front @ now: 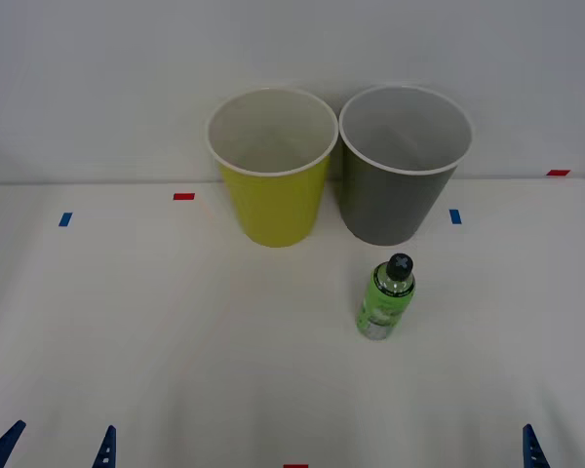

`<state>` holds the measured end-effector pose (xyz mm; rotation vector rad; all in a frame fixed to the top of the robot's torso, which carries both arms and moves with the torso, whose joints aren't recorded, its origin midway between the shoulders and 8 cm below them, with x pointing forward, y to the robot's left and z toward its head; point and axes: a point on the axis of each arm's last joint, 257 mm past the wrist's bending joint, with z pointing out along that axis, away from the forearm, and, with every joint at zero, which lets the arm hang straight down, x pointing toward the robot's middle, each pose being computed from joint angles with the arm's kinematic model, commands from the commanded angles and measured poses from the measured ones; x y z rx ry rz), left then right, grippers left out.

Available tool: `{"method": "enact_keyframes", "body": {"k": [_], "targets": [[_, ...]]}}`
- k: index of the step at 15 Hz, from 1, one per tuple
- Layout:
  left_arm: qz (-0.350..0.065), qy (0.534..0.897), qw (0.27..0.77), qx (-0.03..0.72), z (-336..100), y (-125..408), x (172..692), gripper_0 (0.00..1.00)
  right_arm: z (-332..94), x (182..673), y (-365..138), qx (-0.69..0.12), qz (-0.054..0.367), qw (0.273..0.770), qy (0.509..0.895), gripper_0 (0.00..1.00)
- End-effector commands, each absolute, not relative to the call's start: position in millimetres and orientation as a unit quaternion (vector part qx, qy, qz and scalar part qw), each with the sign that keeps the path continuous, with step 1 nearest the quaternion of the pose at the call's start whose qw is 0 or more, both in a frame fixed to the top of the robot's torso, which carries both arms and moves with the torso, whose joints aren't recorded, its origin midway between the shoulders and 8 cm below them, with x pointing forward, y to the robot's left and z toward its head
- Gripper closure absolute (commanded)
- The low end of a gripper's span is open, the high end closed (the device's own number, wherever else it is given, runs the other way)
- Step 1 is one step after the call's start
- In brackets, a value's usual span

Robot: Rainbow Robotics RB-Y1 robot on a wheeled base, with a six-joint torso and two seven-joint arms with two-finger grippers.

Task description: Put cans in the gray bin and PET bottles in the light green bin.

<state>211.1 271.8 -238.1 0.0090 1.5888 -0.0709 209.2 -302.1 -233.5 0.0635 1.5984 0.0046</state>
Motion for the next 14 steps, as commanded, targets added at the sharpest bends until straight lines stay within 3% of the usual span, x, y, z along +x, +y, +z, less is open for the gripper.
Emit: {"method": "enact_keyframes", "body": {"k": [1,14], "targets": [[-0.032,0.713,0.7,0.004,-238.1,271.8,211.1,0.0,-233.5,209.2,-302.1,0.028,0.002,0.697,0.717,0.0],[-0.032,0.713,0.7,0.004,-238.1,271.8,211.1,0.0,-230.1,235.8,-255.7,-0.045,0.048,0.696,0.715,0.0]]}}
